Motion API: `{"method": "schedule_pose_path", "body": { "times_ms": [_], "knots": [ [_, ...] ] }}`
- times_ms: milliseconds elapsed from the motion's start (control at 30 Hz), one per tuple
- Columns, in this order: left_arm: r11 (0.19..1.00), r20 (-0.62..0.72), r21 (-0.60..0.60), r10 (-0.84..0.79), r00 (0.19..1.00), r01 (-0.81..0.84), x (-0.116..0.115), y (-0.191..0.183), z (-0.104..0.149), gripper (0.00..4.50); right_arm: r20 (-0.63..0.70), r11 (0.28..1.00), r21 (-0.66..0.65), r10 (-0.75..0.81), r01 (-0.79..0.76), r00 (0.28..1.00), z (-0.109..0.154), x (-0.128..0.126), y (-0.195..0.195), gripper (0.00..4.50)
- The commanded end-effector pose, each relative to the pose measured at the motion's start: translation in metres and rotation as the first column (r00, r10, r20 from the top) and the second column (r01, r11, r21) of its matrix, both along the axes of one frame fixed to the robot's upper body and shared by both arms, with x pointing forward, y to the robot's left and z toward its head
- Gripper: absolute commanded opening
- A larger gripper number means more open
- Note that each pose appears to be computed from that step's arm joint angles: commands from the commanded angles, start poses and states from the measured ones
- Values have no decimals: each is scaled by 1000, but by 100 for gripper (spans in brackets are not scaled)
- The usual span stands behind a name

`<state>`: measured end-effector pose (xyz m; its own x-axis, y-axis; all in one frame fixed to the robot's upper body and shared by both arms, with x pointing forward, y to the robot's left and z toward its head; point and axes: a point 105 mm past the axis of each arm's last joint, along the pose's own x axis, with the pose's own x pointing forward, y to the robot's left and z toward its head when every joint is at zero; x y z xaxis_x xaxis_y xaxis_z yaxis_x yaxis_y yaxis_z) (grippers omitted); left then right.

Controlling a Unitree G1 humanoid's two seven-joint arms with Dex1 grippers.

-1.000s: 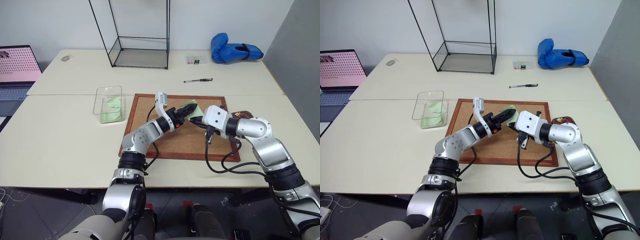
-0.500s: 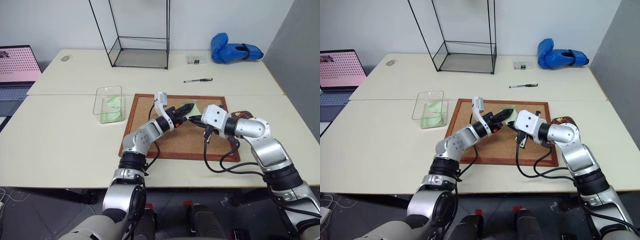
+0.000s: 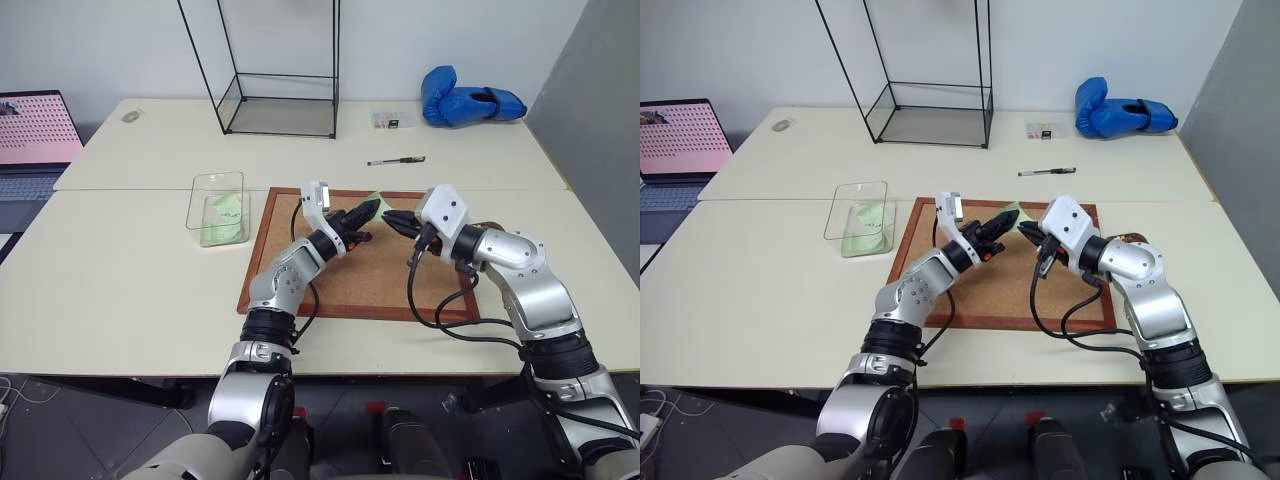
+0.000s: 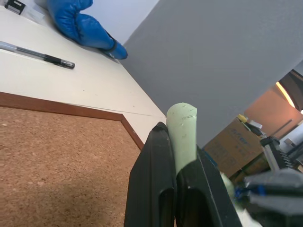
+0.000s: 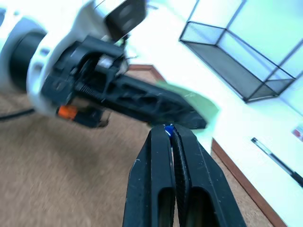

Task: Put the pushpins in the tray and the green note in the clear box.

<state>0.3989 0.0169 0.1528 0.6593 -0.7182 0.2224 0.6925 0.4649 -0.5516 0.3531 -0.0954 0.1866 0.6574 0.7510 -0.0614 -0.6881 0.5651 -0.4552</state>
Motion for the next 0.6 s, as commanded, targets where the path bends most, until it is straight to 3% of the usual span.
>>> {"method": "schedule_pose_path", "body": {
  "times_ms": [33, 433, 600],
  "knots": [
    [998, 41, -7, 58, 997, -57, 6, 6, 9, 4, 23, 994, 100, -41, 38, 999, 20, 1, -7, 0],
    [995, 49, -26, 100, 994, -99, 9, 11, 12, 4, -71, 953, 275, -110, 125, 991, 28, 5, -18, 0],
    [997, 86, 15, 76, 993, -78, 3, 12, 14, 4, -101, 931, 210, -281, 297, 954, 15, 10, -67, 0]
  ]
}}
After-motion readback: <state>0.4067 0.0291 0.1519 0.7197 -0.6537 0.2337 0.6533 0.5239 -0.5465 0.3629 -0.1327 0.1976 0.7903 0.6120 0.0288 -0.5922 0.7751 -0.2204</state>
